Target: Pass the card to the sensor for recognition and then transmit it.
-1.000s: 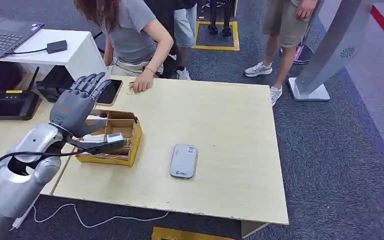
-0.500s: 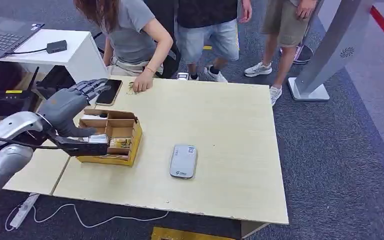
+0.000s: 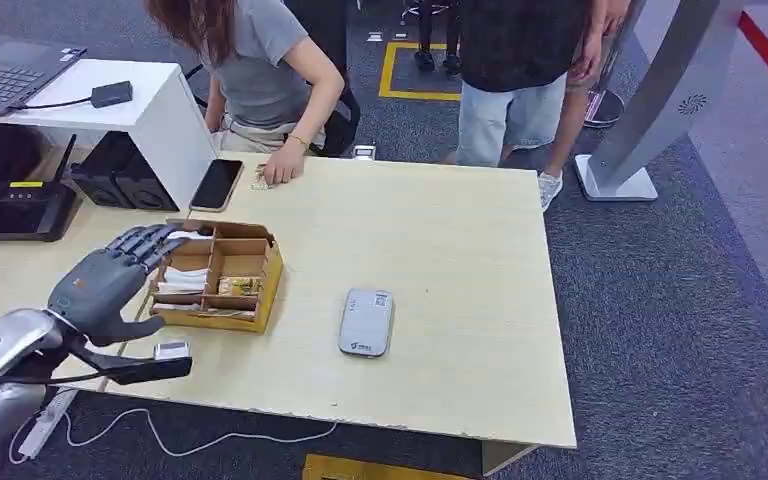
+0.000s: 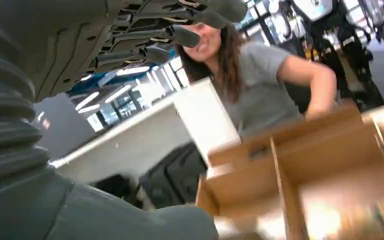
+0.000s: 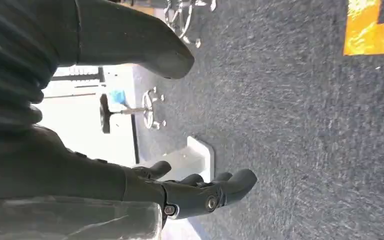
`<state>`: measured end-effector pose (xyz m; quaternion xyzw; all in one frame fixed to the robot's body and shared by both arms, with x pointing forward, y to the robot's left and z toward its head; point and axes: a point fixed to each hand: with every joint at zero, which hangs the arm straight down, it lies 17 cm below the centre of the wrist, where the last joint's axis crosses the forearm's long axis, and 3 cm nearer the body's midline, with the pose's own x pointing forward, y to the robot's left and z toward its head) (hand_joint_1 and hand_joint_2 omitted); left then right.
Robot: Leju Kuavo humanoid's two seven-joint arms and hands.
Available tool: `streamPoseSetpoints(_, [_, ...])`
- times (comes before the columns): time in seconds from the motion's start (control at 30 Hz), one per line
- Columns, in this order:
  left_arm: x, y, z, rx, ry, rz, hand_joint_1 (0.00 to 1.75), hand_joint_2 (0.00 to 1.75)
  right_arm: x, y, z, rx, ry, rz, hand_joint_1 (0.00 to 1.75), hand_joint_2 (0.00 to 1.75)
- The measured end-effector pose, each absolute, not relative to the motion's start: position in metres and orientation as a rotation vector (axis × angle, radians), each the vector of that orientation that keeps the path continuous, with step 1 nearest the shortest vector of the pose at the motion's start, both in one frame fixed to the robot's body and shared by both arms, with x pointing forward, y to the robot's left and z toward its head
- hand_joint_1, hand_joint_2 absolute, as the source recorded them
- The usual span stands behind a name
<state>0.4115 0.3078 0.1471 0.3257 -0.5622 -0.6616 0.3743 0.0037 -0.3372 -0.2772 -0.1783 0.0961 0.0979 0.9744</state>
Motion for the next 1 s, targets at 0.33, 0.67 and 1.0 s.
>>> streamPoseSetpoints(0.33, [0.412, 0.318, 0.15, 0.899, -1.42, -1.71, 0.0, 1.75, 0.018, -0.339, -0.277, -0.382, 0.143, 0.257, 0.0, 1.75])
streamPoseSetpoints(0.67, [0.452, 0.299, 0.184, 0.987, -1.503, -1.632, 0.0, 1.75, 0.018, -0.332, -0.278, -0.373, 0.147, 0.267, 0.0, 1.75])
streamPoseSetpoints(1.0, [0.488, 0.272, 0.196, 1.048, -1.547, -1.586, 0.0, 1.75, 0.012, -0.326, -0.277, -0.372, 0.174, 0.263, 0.0, 1.75])
